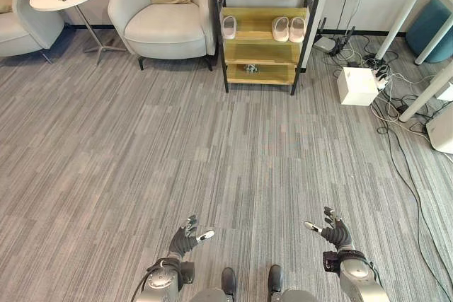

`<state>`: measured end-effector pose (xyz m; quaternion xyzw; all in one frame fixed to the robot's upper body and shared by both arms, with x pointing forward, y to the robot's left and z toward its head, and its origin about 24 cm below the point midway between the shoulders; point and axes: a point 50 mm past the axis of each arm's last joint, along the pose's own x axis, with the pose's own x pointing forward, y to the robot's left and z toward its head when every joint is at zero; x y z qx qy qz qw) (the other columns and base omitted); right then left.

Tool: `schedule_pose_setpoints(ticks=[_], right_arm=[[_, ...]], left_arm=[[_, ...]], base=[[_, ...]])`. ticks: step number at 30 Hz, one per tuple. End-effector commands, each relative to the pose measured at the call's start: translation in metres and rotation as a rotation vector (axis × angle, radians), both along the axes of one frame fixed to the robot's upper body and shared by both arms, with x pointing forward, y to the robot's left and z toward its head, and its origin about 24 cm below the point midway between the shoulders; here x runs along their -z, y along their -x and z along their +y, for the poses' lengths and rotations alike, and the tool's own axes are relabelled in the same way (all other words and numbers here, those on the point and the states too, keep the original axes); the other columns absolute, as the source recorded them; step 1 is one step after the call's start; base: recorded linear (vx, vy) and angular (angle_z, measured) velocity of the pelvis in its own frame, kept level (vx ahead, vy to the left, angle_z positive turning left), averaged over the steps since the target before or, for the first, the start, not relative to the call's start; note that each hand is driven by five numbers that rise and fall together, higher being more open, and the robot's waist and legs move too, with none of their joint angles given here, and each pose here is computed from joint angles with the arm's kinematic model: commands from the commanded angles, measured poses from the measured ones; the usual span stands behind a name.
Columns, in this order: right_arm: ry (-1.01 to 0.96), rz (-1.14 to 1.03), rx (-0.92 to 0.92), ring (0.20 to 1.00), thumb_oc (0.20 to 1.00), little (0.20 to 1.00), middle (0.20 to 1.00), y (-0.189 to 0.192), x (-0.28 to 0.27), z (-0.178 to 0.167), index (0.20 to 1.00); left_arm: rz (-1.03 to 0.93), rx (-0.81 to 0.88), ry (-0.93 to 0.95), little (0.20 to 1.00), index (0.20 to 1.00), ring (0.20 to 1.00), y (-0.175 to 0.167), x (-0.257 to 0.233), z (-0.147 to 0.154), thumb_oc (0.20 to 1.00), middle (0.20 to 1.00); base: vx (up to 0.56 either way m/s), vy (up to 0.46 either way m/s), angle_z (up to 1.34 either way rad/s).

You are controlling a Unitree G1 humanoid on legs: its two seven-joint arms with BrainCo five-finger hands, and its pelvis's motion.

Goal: Arrange the slippers neatly on the shoe rack.

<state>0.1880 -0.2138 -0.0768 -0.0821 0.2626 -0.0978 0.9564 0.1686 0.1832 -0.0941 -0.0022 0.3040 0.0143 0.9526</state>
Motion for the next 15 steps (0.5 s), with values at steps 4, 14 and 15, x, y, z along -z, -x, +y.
schedule_pose_setpoints(ticks=[4,14,15], right_arm=[[0.01,-0.086,0.01,1.0,1.0,1.0,1.0,-0.0057,-0.0122,-0.0037,1.0],[0.001,-0.067,0.007,1.0,1.0,1.0,1.0,-0.0032,-0.0087,-0.0019,1.0],[0.0,-0.068,0.008,1.0,1.0,1.0,1.0,-0.0035,-0.0088,-0.0017,1.0]], left_arm=[[-0.082,-0.001,-0.009,1.0,1.0,1.0,-0.0124,-0.0117,0.0048,1.0,1.0],[-0.085,-0.038,0.021,1.0,1.0,1.0,-0.0119,-0.0123,0.004,1.0,1.0],[-0.085,-0.046,0.022,1.0,1.0,1.0,-0.0118,-0.0123,0.0049,1.0,1.0]], base=[[0.0,0.0,0.0],[0.0,0.0,0.0],[0.0,0.0,0.0]])
